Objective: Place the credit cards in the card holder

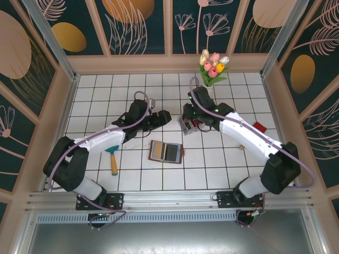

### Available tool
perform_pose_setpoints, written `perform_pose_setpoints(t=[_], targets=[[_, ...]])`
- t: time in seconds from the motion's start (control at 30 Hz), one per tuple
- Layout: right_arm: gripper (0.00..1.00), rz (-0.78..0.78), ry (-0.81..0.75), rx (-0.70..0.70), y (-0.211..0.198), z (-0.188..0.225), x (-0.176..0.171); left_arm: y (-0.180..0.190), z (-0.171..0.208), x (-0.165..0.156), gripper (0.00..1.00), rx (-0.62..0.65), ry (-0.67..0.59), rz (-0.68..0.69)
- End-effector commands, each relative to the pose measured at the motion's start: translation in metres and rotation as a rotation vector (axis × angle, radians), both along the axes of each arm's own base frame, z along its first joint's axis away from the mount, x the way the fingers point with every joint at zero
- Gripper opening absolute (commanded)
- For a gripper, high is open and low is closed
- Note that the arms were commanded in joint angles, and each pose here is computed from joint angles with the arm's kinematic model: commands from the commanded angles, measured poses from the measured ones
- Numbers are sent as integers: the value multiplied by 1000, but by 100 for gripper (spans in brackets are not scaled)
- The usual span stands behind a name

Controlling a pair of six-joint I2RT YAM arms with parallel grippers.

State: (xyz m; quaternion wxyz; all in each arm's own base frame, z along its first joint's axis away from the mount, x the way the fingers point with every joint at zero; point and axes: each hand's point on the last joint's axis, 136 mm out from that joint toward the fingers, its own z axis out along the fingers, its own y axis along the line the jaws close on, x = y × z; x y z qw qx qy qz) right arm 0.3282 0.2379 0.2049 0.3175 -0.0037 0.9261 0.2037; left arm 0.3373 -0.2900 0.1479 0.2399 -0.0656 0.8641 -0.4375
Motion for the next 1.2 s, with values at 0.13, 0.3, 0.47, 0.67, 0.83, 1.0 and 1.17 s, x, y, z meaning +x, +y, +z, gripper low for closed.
perform_pose_setpoints(t=[0.13, 0.3, 0.47, 0.67, 0.83, 1.0, 1.17], targets=[[5, 183, -55, 541, 20, 80, -19, -24, 83, -12, 70, -369, -126, -222], [6, 228, -26, 657, 22, 87, -24, -31, 114, -23, 68, -507, -180, -306], [6, 247, 5, 716, 25, 82, -24, -31, 125, -30, 51, -549, -201, -337], [8, 261, 32, 766, 28, 76, -25, -29, 120, -30, 26, -551, -184, -324], [17, 302, 38, 789, 30, 74, -30, -29, 115, -29, 8, -547, -169, -320], [16, 354, 55, 797, 36, 74, -34, -32, 108, -32, 5, -543, -141, -346], [8, 330, 41, 758, 33, 70, -30, -33, 93, -34, 19, -501, -94, -352]])
